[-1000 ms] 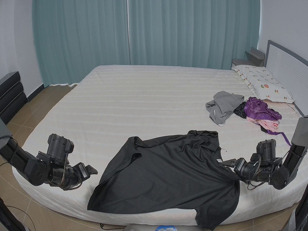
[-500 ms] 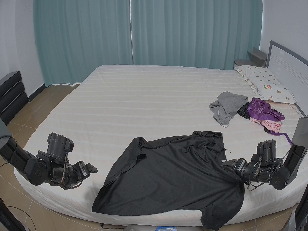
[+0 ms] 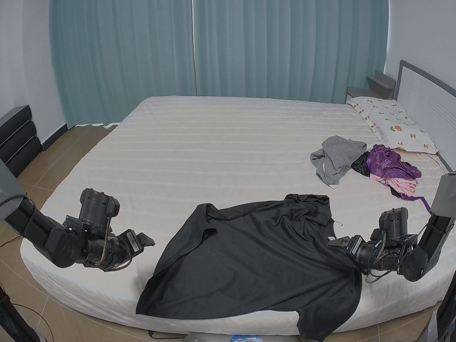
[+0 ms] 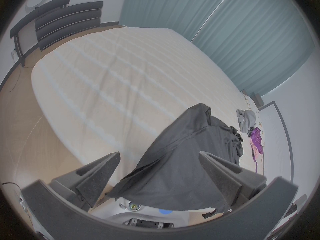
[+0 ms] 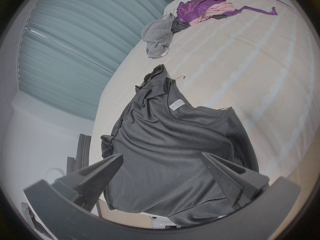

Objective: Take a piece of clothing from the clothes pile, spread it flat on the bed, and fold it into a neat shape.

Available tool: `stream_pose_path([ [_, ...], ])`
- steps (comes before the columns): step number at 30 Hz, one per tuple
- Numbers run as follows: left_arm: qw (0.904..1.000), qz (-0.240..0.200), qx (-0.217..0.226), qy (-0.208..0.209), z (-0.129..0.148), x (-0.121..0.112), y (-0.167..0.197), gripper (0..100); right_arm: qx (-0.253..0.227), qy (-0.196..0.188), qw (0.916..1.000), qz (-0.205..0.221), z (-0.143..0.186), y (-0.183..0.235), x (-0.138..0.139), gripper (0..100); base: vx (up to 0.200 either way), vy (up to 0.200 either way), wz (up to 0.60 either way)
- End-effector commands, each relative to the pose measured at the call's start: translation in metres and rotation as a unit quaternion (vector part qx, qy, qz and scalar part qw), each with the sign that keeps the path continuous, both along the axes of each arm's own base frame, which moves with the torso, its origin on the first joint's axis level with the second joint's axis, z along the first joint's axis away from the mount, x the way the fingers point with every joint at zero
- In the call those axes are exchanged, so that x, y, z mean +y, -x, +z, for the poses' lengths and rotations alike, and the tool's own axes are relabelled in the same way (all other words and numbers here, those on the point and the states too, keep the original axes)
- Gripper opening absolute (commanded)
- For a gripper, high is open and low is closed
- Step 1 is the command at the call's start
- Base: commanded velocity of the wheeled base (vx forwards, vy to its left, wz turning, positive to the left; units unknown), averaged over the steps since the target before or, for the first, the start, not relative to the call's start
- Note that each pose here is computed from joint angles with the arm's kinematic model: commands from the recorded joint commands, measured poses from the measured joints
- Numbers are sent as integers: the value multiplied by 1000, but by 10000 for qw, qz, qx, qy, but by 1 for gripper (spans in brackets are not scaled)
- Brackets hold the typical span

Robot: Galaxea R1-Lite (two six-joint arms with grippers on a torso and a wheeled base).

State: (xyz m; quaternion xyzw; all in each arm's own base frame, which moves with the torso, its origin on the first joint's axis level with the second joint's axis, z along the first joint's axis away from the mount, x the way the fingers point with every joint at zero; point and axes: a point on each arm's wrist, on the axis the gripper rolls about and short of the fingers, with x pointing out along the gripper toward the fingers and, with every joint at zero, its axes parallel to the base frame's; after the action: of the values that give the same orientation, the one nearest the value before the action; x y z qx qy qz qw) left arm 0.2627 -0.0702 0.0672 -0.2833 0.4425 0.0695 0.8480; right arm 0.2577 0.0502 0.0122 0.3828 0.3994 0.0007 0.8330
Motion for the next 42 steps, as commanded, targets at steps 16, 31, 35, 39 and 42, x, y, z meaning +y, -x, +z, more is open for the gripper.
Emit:
stream_pose_path([
  [16,9940,-894,-625,-3,-35,-98,-124,100,8,53,9998,214,-8,0,13,100,0,0,0],
  [31,9860,-1075,-709,-1057,-72,-152,-153,100,-173,43,9996,213,-15,6,11,100,0,0,0],
  [35,9850,-1118,-700,-1116,-76,-156,-158,100,-158,46,9996,214,-15,7,11,100,0,0,0],
  [39,9826,-1099,-747,-1298,-79,-158,-165,0,-151,53,9997,200,-15,8,11,100,0,0,0],
  [42,9809,-1132,-725,-1405,-81,-155,-166,0,-145,59,9997,195,-15,8,10,100,0,0,0],
])
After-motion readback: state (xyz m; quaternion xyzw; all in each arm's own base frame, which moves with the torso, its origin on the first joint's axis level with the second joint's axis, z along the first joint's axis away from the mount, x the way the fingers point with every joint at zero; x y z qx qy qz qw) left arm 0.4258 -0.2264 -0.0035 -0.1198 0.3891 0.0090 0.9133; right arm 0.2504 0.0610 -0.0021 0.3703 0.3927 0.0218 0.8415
